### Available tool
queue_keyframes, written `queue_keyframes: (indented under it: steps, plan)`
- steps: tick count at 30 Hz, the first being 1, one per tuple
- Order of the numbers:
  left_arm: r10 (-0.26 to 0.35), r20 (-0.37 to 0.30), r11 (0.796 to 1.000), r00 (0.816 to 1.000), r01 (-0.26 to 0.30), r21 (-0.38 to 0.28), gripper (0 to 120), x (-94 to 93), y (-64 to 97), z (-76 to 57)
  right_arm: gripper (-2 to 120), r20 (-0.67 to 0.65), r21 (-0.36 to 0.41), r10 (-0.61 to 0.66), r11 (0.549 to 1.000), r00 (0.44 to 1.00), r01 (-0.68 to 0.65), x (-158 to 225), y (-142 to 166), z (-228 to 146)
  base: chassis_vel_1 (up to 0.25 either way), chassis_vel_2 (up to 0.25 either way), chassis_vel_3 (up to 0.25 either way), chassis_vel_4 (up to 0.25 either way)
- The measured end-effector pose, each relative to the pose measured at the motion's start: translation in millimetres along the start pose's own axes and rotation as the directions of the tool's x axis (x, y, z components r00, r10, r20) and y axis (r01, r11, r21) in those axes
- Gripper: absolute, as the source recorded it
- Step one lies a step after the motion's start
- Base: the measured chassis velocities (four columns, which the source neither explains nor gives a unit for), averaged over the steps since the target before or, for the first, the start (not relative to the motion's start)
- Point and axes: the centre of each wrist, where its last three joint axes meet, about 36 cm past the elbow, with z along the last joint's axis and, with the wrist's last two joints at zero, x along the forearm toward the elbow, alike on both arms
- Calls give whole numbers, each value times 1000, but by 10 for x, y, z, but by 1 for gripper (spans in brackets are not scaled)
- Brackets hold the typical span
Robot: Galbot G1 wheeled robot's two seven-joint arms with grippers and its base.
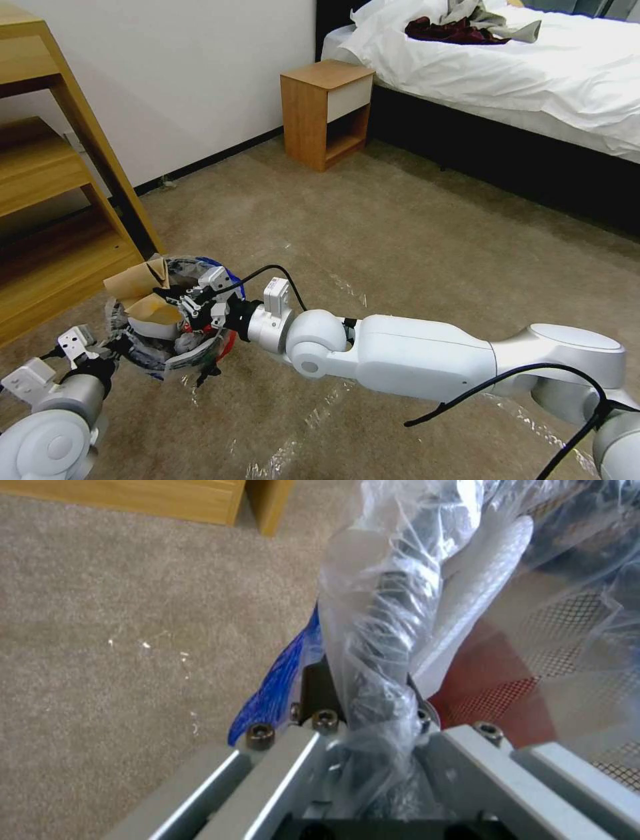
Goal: Pick up the trash bin and place the garbage on the floor into it.
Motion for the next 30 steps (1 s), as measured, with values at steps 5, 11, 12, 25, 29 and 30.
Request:
queue_keyframes:
  steps: [5,11,12,25,29,30]
  plan:
    - [0,2,1000,1000,0,0,1,8,1,-7,1,-6,5,6,1000,1000,-6,-12,-30,47,0,0,0,0]
    - [0,6,1000,1000,0,1,1,18,9,-23,1,-24,13,18,1000,1000,-18,-98,-64,176,0,0,0,0]
    - [1,7,1000,1000,-1,2,1,21,12,-30,1,-30,15,23,1000,999,-23,-123,-69,212,0,0,0,0]
    - [0,10,1000,1000,0,7,1,29,18,-38,1,-79,46,57,997,995,-54,-177,-155,404,0,0,0,0]
    - [1,12,1000,1000,-2,8,1,27,14,-39,1,-87,53,68,997,994,-64,-160,-158,431,0,0,0,0]
    - [2,12,1000,1000,-2,8,1,26,13,-38,2,-90,56,72,996,993,-67,-148,-163,435,0,0,0,0]
